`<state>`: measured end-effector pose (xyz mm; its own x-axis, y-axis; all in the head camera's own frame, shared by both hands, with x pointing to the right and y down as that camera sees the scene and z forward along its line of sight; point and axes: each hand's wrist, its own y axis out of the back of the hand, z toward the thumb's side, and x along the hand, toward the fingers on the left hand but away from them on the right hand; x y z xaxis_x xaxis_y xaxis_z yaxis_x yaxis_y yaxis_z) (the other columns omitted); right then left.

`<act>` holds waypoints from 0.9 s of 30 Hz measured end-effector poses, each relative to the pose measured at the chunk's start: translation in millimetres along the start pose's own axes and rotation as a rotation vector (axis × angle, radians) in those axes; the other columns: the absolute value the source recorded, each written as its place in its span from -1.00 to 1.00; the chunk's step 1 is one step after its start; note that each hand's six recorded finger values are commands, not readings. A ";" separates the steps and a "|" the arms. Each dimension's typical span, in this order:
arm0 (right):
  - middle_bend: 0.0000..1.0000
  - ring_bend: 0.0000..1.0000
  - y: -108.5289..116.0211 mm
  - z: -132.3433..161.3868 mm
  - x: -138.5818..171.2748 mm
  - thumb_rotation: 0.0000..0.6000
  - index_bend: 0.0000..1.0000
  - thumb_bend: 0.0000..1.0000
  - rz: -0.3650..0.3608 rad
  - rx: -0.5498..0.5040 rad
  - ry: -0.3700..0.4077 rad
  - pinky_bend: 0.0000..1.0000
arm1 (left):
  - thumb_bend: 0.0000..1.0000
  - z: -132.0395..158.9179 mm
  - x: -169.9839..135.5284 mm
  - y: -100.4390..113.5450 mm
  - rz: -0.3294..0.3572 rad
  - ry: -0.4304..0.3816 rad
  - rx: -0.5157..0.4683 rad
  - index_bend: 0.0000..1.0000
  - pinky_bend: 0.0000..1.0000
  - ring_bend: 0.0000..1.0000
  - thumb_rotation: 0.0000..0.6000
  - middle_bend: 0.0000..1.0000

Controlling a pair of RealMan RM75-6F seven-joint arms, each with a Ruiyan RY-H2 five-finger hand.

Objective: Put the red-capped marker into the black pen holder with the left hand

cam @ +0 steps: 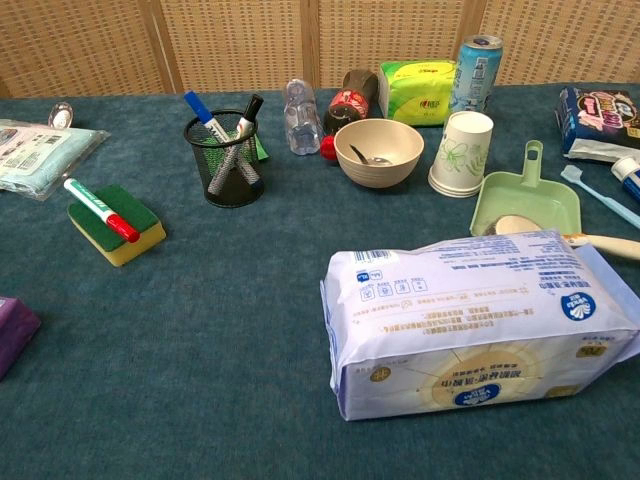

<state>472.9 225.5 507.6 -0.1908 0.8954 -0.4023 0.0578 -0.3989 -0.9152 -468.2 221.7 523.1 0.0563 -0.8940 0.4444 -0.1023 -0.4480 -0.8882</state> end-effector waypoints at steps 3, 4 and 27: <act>-1.00 -1.00 0.0 -0.1 0.0 1.00 -1.00 -1.00 -0.002 0.000 0.000 -1.00 | -0.68 -1.2 0.1 0.9 0.006 0.004 0.000 -1.00 -0.99 -1.00 1.00 -1.00; -1.00 -1.00 0.3 -0.2 0.0 1.00 -1.00 -1.00 -0.004 -0.001 0.000 -1.00 | -0.68 -1.5 0.1 0.7 0.005 0.005 0.000 -1.00 -0.99 -1.00 1.00 -1.00; -1.00 -1.00 4.5 -4.6 0.6 1.00 -1.00 -1.00 -0.001 -0.045 -0.009 -1.00 | -0.43 11.9 84.2 -12.7 -0.040 -0.099 0.043 -0.38 -0.99 -1.00 1.00 -1.00</act>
<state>477.6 225.1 503.1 -0.1992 0.8941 -0.4011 0.1020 -0.3882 -0.9159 -450.3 152.1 570.5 0.1579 -0.8697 0.4677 -0.0557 -0.4808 -0.8751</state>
